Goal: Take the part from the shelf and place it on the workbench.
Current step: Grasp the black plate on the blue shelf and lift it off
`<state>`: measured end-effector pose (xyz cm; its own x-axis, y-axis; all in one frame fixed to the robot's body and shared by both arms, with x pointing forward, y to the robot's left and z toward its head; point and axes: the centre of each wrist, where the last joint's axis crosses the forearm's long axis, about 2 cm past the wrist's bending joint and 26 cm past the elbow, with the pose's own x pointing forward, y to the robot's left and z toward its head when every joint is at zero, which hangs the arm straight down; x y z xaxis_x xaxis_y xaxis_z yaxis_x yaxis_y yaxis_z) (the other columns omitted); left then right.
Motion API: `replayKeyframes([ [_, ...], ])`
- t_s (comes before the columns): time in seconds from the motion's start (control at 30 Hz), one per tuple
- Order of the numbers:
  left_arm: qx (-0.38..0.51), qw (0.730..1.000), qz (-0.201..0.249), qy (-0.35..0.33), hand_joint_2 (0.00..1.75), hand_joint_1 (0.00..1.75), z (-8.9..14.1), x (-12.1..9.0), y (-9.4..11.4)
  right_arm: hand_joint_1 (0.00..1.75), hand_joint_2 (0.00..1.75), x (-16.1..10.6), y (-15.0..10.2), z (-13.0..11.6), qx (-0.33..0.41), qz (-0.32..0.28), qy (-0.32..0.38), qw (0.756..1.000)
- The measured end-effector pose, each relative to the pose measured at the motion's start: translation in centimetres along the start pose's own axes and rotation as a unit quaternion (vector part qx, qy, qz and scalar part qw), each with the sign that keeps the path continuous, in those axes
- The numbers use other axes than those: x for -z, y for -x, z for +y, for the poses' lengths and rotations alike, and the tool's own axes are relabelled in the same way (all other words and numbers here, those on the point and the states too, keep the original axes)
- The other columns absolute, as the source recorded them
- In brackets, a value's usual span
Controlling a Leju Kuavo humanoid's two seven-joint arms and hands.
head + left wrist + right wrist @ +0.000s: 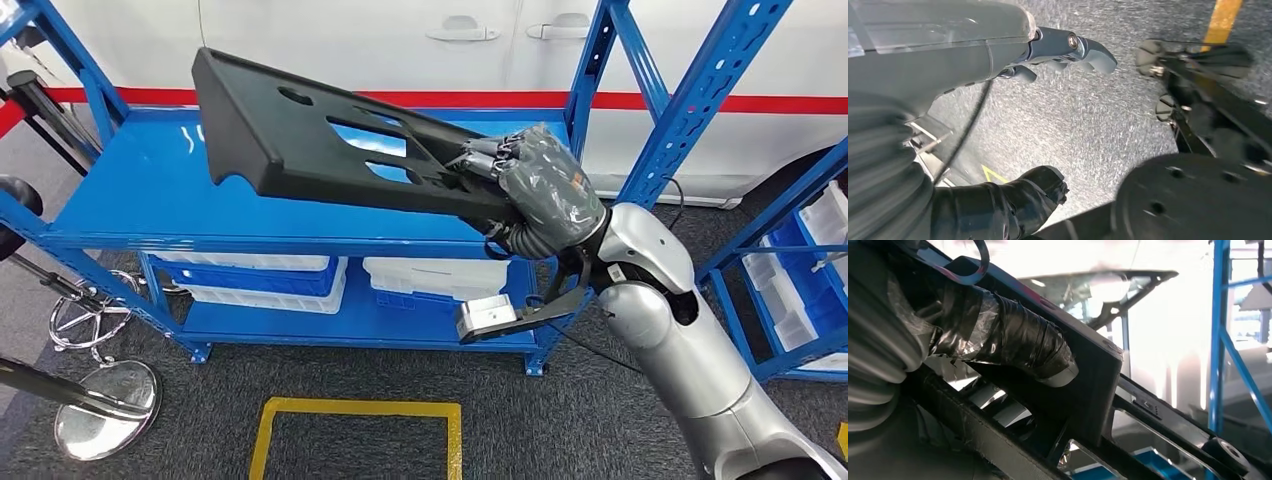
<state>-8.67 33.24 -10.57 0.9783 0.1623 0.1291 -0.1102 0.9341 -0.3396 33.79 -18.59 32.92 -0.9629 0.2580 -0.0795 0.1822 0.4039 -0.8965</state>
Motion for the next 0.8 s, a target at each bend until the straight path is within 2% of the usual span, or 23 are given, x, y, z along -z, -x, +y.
replayKeyframes([
  [0.57, 0.001, 1.000, 0.000, -0.001, 1.75, 0.00, 0.4, -0.1, -0.3, 1.75, 1.75, -1.3, 2.9, 0.1, -0.004, 0.054, -0.030, 0.998],
  [0.8, 0.007, 1.000, 0.004, 0.004, 1.75, 0.00, 0.5, -0.1, -0.4, 1.75, 1.75, -1.1, 3.8, -0.2, -0.010, 0.067, -0.035, 0.997],
])
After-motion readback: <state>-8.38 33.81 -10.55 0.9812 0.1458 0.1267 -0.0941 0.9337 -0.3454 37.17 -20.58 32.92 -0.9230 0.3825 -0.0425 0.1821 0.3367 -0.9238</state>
